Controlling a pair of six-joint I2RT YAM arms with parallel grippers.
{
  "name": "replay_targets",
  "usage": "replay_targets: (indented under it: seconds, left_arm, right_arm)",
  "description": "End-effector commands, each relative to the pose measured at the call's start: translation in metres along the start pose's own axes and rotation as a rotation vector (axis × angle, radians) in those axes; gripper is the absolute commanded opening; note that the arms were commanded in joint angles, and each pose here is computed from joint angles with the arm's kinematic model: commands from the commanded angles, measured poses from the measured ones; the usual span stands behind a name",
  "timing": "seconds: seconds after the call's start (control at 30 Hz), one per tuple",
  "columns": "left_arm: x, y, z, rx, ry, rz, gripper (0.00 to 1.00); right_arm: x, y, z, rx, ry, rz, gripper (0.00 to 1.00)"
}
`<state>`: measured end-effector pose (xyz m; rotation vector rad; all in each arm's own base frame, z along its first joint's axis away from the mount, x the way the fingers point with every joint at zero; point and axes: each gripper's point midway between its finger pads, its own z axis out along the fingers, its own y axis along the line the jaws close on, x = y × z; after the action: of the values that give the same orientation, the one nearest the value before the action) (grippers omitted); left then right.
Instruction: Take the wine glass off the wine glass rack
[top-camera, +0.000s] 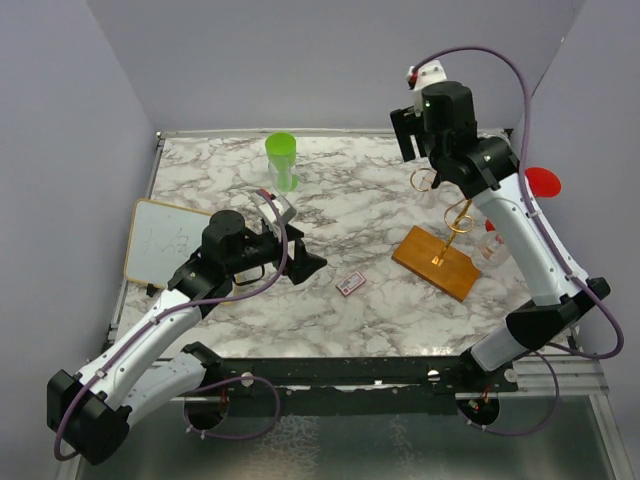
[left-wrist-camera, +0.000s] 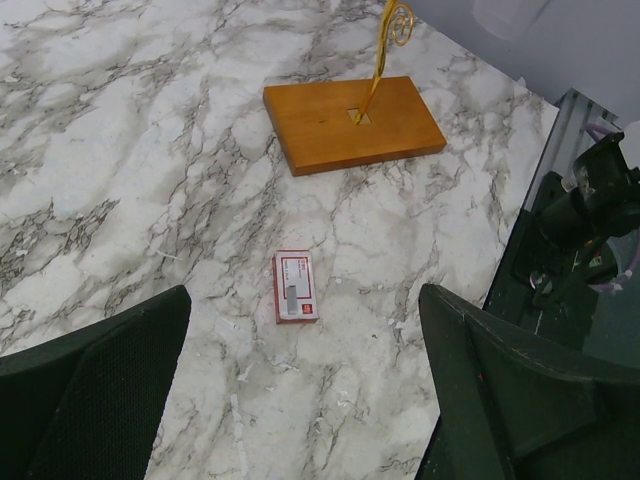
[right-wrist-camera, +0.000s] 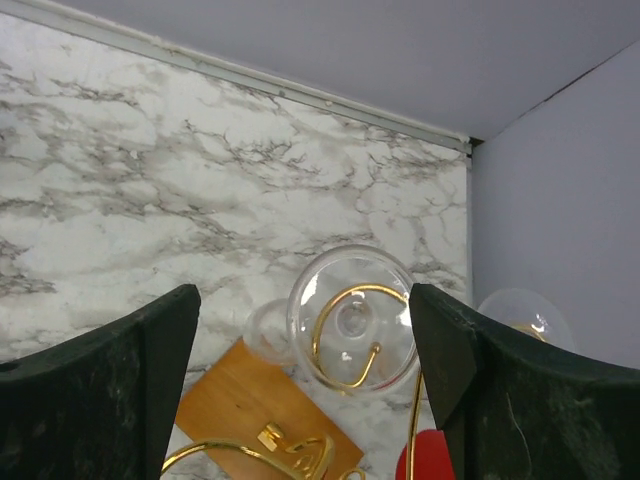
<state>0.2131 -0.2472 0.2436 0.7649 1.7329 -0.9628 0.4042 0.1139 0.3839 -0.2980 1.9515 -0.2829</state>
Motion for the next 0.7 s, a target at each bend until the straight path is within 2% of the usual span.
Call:
replay_targets:
  seconds: [0.0, 0.13, 0.27, 0.47, 0.67]
  left_arm:
    - [-0.006, 0.001, 0.001, -0.004, -0.024, 0.027, 1.00]
    - [-0.006, 0.001, 0.001, -0.002, -0.023, 0.025, 1.00]
    - [-0.006, 0.001, 0.002, -0.002, -0.022, 0.026, 0.99]
    - [-0.006, 0.000, 0.002, 0.000, -0.022, 0.026, 0.99]
    - [-0.005, 0.000, 0.001, 0.002, -0.021, 0.027, 1.00]
  right_arm:
    - [-0.011, -0.016, -0.020, 0.158, -0.026, -0.150, 0.83]
    - [-0.005, -0.010, -0.025, 0.229, 0.005, -0.286, 0.75]
    - [0.005, -0.005, -0.025, 0.293, 0.049, -0.404, 0.62]
    - [0.003, -0.002, -0.023, 0.288, 0.022, -0.434, 0.53]
    - [0.007, 0.004, -0.015, 0.294, 0.038, -0.461, 0.48]
